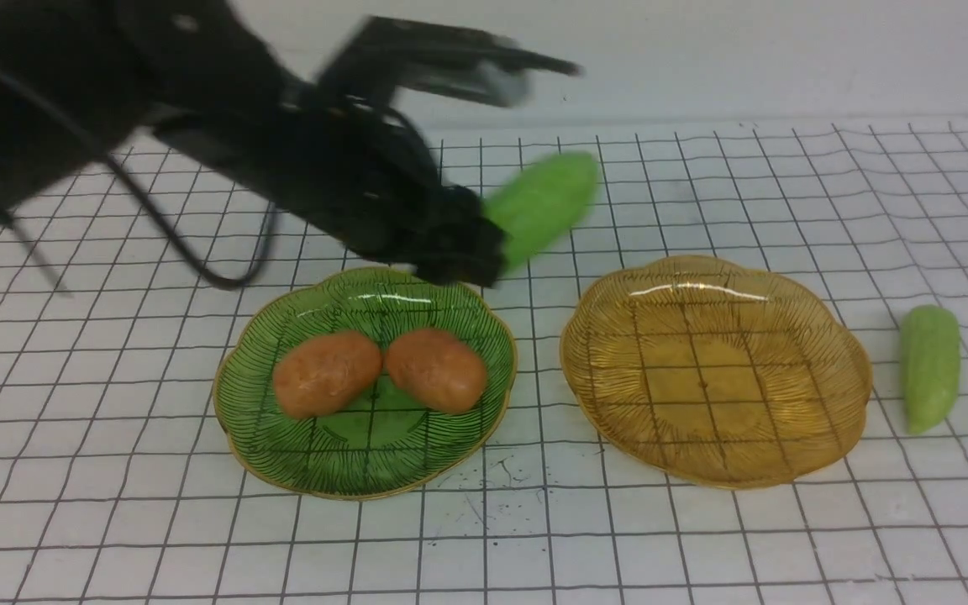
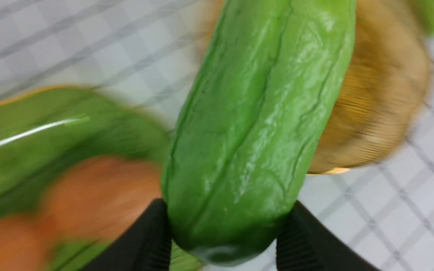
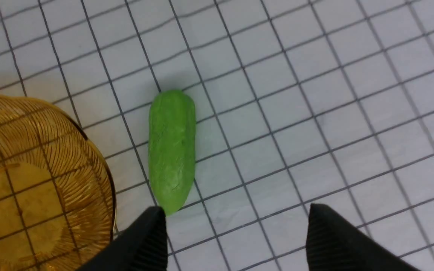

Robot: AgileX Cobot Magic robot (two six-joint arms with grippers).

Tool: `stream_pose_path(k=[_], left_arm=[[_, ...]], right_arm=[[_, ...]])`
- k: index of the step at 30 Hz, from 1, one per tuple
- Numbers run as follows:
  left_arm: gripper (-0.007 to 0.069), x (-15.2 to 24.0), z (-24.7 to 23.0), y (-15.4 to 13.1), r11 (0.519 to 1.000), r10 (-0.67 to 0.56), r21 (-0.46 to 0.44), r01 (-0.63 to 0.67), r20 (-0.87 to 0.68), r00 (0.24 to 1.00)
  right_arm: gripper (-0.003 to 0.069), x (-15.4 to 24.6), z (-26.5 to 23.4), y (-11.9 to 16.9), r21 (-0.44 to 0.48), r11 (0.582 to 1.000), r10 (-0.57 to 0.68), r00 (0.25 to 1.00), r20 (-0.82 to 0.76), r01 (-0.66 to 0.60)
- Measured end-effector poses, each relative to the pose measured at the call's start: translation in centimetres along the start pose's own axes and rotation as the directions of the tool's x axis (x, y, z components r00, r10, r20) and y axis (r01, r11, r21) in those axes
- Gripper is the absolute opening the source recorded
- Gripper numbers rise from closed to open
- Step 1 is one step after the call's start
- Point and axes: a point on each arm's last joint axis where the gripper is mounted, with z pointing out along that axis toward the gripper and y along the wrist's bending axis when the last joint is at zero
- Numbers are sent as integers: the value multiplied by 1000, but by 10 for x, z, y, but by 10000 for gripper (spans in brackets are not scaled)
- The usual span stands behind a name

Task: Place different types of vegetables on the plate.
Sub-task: 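Move the green vegetable from the table onto the right plate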

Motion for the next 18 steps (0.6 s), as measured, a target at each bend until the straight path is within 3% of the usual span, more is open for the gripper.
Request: stream_pose_path(k=[3,7,14,18], left_arm=[[321,-10,53,-31,995,73,74,-68,-68,995],[321,-15,96,-41,990,120,88,-111,-108,987],[325,-16,143,-34,994,103,41,-97,-163,981],[423,-13,148,-28,993,116,-5,-119,-188,975]], right_arm=[[452,-5,31,2,-87,996,26,997,-68,-32],[452,-8,63,9,-154,987,33,990,-138,-54],[480,-6,128,14,-163,984,28,964,-264,-74],[505,-3,164,13,-161,985,10,952,-306,-62]])
